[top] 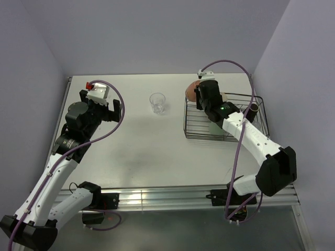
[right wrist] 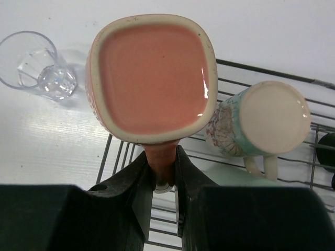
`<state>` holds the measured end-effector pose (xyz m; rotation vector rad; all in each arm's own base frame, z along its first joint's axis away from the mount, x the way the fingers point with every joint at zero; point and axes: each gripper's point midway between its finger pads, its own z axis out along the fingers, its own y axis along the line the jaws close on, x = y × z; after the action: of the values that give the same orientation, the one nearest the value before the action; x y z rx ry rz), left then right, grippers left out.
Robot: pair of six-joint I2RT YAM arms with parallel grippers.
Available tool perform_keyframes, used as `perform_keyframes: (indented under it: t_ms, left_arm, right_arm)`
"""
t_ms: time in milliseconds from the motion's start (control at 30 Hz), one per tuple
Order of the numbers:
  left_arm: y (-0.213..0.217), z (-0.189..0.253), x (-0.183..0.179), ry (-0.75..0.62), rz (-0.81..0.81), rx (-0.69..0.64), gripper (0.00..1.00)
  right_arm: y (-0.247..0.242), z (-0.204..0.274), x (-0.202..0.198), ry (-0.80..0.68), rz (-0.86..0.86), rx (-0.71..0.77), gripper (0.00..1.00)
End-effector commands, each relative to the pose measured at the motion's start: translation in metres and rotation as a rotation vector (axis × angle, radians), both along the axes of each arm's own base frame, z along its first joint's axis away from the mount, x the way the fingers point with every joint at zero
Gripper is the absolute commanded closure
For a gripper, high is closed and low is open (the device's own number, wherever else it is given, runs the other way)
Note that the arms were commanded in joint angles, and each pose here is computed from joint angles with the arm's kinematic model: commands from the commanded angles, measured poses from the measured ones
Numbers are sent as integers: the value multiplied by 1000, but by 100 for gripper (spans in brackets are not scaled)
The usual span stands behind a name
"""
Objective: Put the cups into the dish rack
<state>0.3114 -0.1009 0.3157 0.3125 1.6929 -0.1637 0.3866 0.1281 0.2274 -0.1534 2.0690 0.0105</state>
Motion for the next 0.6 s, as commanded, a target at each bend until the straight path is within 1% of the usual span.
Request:
perform_keyframes:
  t_ms: [0,33,100,133,200,300,567]
  left_arm:
    - [3,22,-2,-52,27,-46,1]
    - [3,22,-2,-50,27,-47,1]
    - [5,21,-2,-50,36,-46,1]
    - [5,22,-2,-52,36,-46,1]
    - [6,22,-2,-52,39,-46,1]
    - [4,20,-2,-37,44,-82,1]
    - [3,15,1,-26,40,-70,1]
  right_arm:
    - [1,35,19,-135,-146,63,100]
    - [2,38,20,-136,-170,85,100]
    - [-3,25,20,-93,-224,56,100]
    - [-1,28,22,-94,-249,68,100]
    - [-7,17,23,-68,-298,33,100]
    - [-4,12,26,-71,-293,36,100]
    - [-2,-8,22,-39,-247,11,100]
